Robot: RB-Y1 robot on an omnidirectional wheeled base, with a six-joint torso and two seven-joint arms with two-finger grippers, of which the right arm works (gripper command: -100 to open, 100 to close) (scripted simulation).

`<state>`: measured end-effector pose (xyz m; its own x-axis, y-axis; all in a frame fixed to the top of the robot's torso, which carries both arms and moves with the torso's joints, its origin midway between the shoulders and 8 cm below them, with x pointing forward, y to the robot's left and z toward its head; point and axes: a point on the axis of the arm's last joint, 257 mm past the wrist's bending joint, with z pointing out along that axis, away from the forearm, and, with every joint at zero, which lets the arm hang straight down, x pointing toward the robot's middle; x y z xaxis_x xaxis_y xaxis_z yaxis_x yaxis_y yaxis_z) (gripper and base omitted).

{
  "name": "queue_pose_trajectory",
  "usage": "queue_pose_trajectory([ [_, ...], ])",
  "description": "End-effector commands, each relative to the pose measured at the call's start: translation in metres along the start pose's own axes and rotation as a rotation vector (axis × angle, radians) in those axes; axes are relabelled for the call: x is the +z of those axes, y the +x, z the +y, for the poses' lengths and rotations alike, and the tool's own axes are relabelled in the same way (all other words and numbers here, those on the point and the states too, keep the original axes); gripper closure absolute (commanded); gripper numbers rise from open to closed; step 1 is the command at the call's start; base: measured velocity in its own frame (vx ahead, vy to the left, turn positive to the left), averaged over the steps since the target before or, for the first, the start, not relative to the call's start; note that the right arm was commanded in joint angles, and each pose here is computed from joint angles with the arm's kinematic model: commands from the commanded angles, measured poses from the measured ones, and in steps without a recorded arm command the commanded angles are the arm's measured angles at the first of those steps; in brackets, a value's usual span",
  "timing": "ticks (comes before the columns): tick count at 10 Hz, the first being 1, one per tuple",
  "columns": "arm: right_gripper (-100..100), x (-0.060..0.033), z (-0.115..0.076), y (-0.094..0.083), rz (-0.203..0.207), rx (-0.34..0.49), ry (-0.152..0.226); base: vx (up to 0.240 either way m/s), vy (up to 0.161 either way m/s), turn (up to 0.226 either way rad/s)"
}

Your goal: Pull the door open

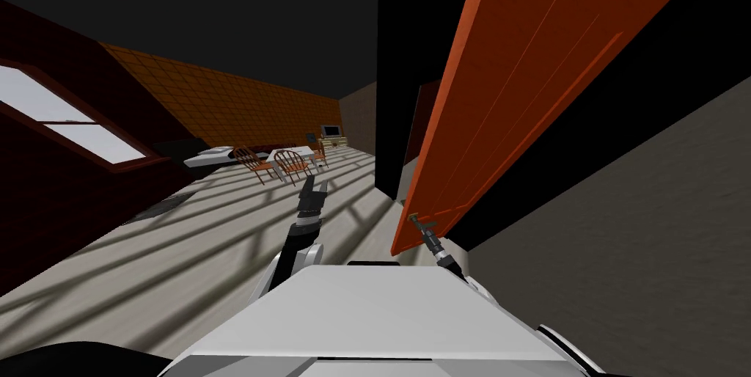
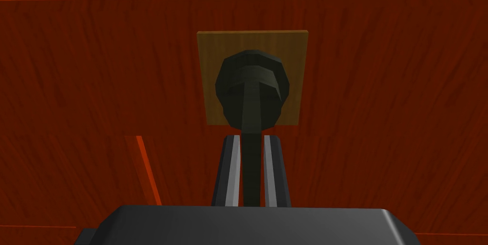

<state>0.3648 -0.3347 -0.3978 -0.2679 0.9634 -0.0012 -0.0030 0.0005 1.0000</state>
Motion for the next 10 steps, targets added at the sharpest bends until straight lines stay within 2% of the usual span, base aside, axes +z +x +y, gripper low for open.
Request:
queue_pose_trajectory([
  [1,100,-0.0099,-0.007,0.003,0.006,0.004,0.011,0.005,0.006,0.008],
  [2,100,-0.0239,-0.009,0.001,0.008,0.004,0.012,0.001,0.008,0.048],
  [3,100,-0.0239,-0.009,0.001,0.008,0.004,0.012,0.0,0.005,0.025],
  [5,100,-0.0391,-0.01,-0.001,0.012,0.003,0.012,0.002,0.001,0.032],
  [7,100,-0.0391,-0.01,-0.001,0.012,0.003,0.012,0.0,0.0,0.0],
  [8,100,-0.047,-0.011,-0.001,0.014,0.003,0.012,0.002,0.003,0.032],
  [10,100,-0.047,-0.011,-0.001,0.014,0.003,0.012,0.001,0.002,0.007],
])
